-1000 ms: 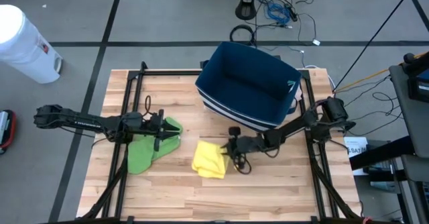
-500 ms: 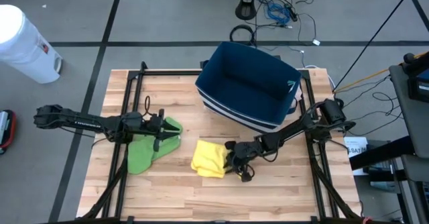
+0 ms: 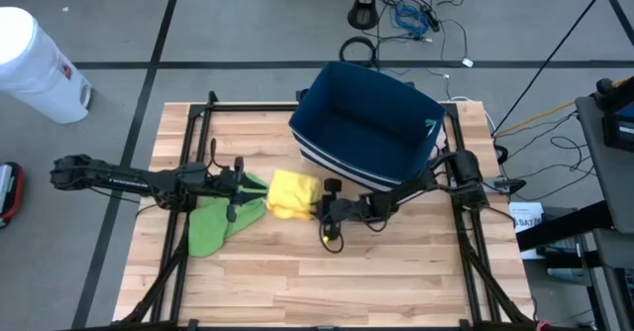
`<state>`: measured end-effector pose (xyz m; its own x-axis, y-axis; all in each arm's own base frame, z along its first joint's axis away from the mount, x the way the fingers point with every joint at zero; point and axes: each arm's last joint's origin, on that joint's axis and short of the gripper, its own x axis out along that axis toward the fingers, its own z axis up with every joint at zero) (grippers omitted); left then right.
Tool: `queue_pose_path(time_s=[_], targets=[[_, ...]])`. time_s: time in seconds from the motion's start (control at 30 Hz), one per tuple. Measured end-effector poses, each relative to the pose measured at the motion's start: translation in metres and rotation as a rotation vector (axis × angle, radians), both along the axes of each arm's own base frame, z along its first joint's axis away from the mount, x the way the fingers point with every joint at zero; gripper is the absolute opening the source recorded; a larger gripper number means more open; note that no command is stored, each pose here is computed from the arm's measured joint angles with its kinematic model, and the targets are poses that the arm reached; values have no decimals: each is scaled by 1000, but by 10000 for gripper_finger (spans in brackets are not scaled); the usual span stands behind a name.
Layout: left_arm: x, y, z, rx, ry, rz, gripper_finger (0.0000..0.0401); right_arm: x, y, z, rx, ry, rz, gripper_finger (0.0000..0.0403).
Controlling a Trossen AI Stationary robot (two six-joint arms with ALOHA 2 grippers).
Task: Fold towel
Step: Fold the yellow towel
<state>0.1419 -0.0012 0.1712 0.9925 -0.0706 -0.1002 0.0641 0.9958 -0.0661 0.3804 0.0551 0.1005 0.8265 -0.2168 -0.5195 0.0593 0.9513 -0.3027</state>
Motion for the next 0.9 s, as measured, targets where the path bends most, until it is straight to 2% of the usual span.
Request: queue_pose_path(time_s=[0.2, 0.43, 0.73, 0.9], targets=[[-1, 0, -7, -9, 72, 11, 94, 8, 3, 17, -53, 0, 31, 100], [1, 3, -1, 77, 56, 103, 94, 5, 14, 49, -52, -49, 65, 100], [8, 11, 28, 141, 155, 143, 94, -17, 19, 110, -59, -110, 102, 100], [18, 13, 36, 161, 210, 110, 94, -38, 18, 149, -77, -157, 127, 100]])
